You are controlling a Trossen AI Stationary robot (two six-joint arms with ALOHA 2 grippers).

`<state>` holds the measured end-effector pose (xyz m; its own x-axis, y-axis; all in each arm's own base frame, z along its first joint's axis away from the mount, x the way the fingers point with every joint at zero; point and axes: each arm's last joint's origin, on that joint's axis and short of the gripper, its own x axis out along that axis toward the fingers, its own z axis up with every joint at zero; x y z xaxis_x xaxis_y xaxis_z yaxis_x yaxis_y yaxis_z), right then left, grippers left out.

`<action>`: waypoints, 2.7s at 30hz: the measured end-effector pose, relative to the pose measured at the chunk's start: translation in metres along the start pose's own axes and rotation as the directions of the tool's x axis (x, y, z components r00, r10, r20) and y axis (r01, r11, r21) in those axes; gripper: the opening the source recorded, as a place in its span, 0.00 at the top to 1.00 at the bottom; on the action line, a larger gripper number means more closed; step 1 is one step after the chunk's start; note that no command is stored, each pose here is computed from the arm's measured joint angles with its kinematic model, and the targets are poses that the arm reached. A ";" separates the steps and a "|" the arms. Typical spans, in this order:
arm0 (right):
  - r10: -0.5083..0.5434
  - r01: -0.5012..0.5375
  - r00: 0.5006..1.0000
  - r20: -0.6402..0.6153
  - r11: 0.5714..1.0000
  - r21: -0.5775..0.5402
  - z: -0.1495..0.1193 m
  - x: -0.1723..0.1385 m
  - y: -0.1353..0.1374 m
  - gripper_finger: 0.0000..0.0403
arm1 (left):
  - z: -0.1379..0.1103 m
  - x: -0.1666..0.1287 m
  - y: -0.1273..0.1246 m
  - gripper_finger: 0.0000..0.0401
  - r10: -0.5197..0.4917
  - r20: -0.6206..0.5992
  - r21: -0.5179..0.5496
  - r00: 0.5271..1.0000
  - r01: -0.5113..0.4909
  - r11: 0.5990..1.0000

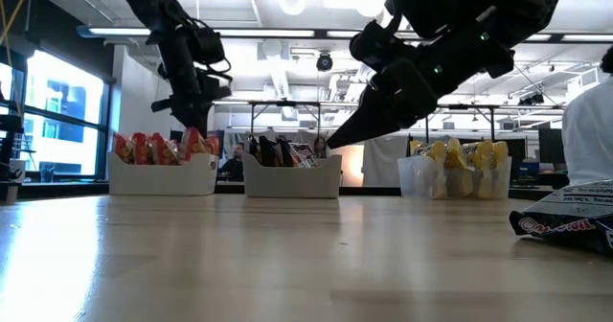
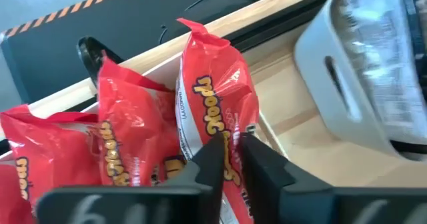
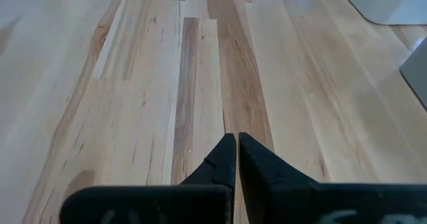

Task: Sort Maruchan noodles
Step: Put the orange noodle pack into the white bin, then put the black noodle pack into the gray bin

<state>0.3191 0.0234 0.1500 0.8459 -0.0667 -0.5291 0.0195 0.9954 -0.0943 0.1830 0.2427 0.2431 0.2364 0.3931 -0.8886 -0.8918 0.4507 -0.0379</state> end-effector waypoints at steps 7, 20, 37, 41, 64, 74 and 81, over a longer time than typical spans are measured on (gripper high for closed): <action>0.000 0.000 1.000 -0.006 1.000 0.000 -0.001 0.000 0.000 1.00 | 0.000 0.003 0.001 0.99 0.027 -0.005 0.019 1.000 -0.027 0.999; 0.000 0.000 1.000 -0.010 1.000 0.015 -0.001 0.000 0.000 1.00 | -0.015 0.016 0.004 0.99 0.081 -0.007 0.081 0.997 -0.080 0.993; 0.025 -0.030 0.998 -0.063 0.995 -0.093 0.003 -0.023 0.030 1.00 | -0.046 -0.110 -0.030 0.99 -0.152 0.427 0.233 0.892 0.054 0.971; 0.048 -0.060 0.987 -0.153 0.995 -0.074 0.002 -0.052 0.052 1.00 | -0.077 -0.119 -0.056 0.99 -0.352 0.539 0.342 0.765 0.183 0.922; 0.351 -0.104 0.672 -0.652 0.917 0.386 -0.031 -0.131 0.156 1.00 | -0.214 -0.043 -0.156 0.99 -0.849 0.269 0.724 0.455 0.486 0.489; 0.392 -0.171 0.599 -0.698 0.914 0.368 -0.052 -0.105 0.174 1.00 | -0.244 -0.020 -0.195 0.98 -0.870 0.148 0.764 0.471 0.504 0.403; 0.197 -0.123 0.774 -0.602 0.979 0.163 -0.044 -0.085 0.154 1.00 | -0.253 -0.006 -0.241 0.87 -0.867 0.072 0.803 0.493 0.487 0.343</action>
<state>0.2273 0.1797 0.1435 0.3372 0.1027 -0.9358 0.0022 0.9939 0.1098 0.2989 -0.0708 0.1423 0.9176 -0.1399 -0.3722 0.1191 0.9898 -0.0785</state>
